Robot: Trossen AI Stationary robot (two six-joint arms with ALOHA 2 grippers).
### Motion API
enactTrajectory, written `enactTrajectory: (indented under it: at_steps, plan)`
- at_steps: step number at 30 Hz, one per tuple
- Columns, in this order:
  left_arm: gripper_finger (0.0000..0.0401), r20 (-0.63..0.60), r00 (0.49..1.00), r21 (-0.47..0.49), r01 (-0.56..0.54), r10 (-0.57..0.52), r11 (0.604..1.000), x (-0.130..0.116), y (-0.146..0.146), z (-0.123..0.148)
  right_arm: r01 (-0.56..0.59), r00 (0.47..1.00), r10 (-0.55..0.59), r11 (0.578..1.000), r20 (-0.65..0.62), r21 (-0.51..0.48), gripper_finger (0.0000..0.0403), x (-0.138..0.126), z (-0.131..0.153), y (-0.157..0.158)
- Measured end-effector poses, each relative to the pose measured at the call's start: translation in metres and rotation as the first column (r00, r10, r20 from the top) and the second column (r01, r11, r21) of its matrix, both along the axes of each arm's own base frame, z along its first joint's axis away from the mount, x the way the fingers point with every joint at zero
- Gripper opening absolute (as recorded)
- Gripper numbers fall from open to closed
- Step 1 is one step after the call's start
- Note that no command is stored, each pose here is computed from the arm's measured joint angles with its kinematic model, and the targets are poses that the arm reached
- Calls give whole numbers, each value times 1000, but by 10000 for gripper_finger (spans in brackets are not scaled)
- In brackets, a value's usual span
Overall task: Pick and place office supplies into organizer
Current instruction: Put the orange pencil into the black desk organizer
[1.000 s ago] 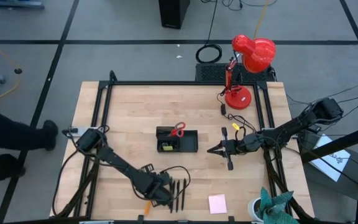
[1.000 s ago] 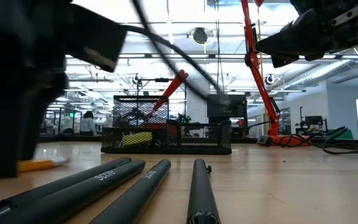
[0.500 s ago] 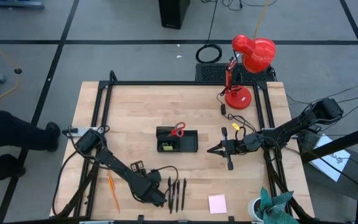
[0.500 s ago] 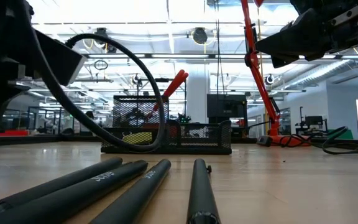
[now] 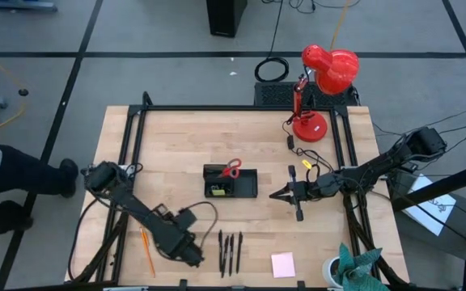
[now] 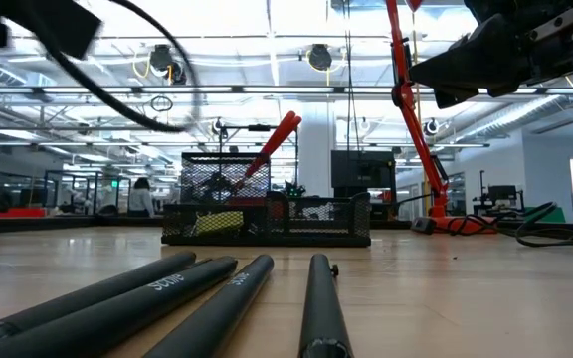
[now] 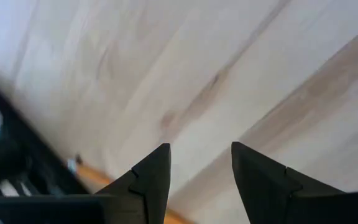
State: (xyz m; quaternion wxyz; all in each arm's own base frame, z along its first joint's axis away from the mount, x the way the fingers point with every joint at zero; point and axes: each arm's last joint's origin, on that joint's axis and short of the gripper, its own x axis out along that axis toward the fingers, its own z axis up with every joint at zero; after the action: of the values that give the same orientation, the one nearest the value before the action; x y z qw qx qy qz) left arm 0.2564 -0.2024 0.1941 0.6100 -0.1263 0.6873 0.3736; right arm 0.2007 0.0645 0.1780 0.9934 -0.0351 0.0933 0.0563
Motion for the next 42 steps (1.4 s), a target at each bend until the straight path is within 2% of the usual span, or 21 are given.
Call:
enactTrajectory:
  at_steps: [5, 11, 14, 19, 23, 28, 36, 42]
  plan:
    - [175, 62, 981, -21, -185, 186, 983, -33, -1, 15, 0, 1000, 0, 1000, 0, 4, 4, 0, 0, 0]
    - [175, 149, 934, -116, -308, 324, 944, -67, -4, -3, 0, 1000, 0, 1000, -1, 4, 4, 0, 0, 0]
    - [175, 115, 918, -132, -365, 380, 922, -81, 0, -18, 0, 1000, 0, 1000, -1, 4, 4, 0, 0, 0]
    - [175, -11, 875, -74, -484, 484, 872, -102, 8, -39, 0, 1000, 0, 1000, -1, 4, 4, 0, 0, 0]
    - [175, -6, 867, -53, -499, 499, 865, -106, 13, -46, 1, 1000, -1, 1000, -1, 3, 4, 0, 0, 0]
    - [175, 23, 876, -87, -479, 483, 873, -103, 15, -52, 1, 1000, -1, 1000, 0, 1, 4, 0, 0, 0]
    - [175, 10, 867, -89, -495, 498, 864, -111, 25, -68, 2, 1000, -2, 1000, -1, 2, 4, 0, 0, 0]
    - [174, 24, 904, -116, -422, 427, 899, -107, 27, -69, 3, 1000, -3, 1000, 0, 1, 4, 0, 0, 0]
